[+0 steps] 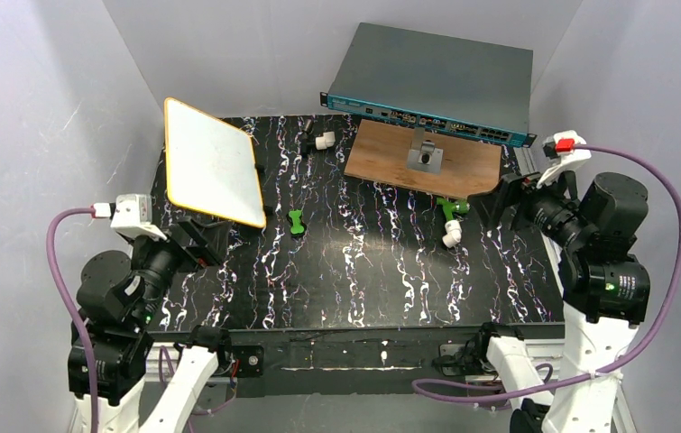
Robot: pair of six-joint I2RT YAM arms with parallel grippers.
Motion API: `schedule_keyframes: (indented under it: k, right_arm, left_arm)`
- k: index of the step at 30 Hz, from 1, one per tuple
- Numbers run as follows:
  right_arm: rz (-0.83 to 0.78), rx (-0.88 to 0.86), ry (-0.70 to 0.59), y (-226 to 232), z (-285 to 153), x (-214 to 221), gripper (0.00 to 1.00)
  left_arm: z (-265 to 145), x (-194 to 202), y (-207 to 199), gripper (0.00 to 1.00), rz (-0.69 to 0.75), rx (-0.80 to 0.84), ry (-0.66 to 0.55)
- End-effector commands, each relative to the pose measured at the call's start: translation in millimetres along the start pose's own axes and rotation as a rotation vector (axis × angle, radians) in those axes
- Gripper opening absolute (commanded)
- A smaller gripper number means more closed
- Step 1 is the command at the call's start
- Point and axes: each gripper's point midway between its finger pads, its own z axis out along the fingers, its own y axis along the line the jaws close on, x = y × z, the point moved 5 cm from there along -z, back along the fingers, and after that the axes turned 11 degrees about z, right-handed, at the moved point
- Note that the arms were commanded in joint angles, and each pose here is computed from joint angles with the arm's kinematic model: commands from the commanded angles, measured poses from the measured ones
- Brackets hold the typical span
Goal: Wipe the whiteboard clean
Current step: Reset both arms
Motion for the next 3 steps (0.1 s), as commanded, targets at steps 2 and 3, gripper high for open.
schedule_keyframes:
  k: [2, 3]
  right_arm:
    - [-0.003, -0.031, -0.055, 2.8, -1.3, -9.2, 0.94]
    - [0.004, -0.047, -0.053, 4.3, -1.3, -7.5, 0.94]
  left_arm:
    - [-10.4, 4.6, 2.6, 0.98, 0.042, -0.003, 0.002]
    - [-10.6, 7.1, 2.8, 0.98, 0.045, 0.0, 0.005]
